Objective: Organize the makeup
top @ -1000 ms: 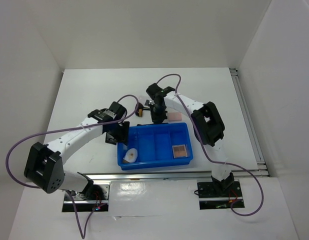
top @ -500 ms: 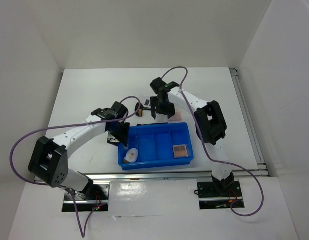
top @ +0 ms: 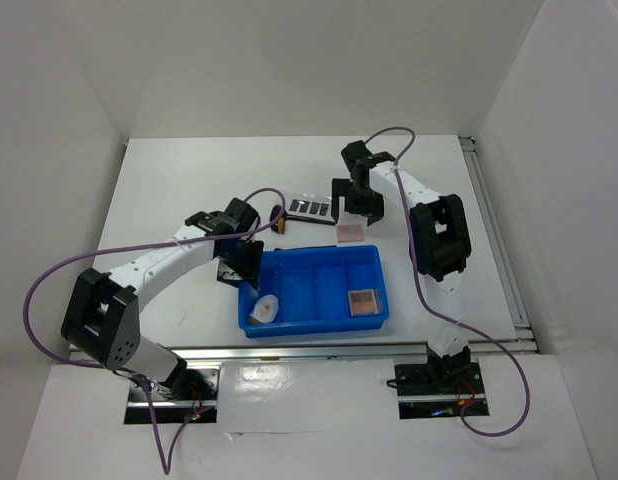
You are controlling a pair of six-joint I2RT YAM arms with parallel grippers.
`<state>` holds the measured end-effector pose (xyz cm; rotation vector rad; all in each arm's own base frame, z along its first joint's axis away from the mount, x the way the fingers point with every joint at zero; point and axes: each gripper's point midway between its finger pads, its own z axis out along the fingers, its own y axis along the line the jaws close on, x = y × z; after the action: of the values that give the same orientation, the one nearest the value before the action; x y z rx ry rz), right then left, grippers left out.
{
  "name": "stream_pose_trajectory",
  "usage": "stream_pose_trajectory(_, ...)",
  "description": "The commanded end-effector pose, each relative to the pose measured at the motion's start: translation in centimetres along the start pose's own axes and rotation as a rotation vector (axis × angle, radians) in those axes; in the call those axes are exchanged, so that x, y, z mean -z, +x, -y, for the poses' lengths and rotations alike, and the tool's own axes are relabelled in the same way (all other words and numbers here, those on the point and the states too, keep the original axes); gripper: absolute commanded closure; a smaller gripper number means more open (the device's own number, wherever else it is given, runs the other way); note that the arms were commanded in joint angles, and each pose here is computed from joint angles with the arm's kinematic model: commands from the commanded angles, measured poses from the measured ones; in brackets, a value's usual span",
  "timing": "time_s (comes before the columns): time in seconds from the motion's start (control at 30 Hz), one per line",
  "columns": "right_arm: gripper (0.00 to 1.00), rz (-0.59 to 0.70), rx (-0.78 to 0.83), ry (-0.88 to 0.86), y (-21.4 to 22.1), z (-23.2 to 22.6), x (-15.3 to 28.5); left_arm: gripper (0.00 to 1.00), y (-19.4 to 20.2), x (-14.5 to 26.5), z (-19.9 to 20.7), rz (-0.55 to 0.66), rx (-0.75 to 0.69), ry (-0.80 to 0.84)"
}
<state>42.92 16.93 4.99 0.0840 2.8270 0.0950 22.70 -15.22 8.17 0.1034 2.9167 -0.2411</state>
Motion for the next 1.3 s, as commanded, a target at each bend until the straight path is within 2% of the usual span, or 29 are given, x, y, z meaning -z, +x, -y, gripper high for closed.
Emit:
stream_pose_trajectory(0.0,0.00,-0.008,0.028,-0.084,0.5,-1.4,-0.4,0.37,-1.6,1.0,0.4,0.042,-0.025,0.005)
stream_pose_trajectory(0.23,0.00,-0.019,0.056,-0.102,0.8,-1.6,-1.4,0.37,-2.0,0.9,0.2,0.049,-0.025,-0.011)
stream_pose_trajectory(0.53,0.00,-0.010,0.138,0.036,1.6,-0.7,-3.8,0.37,-1.8,0.7,0.0,0.045,-0.024,-0.023)
stream_pose_trajectory(0.8,0.00,-0.025,0.152,0.070,2.5,-0.8,-4.6,0.37,-1.5,0.5,-0.4,0.031,-0.033,-0.039)
stream_pose_trajectory(0.93,0.08,-0.013,0.140,0.046,2.3,-1.4,-4.7,0.37,-1.5,0.5,-0.4,0.031,-0.033,-0.039)
stream_pose_trajectory(1.13,0.31,0.027,0.096,-0.005,0.4,0.1,-4.4,0.37,-1.9,0.7,-0.4,0.044,-0.033,-0.046)
stream_pose_trajectory(1.27,0.37,0.058,0.092,-0.013,-0.8,0.9,-3.5,0.37,-2.6,1.1,-0.2,0.067,-0.033,-0.045)
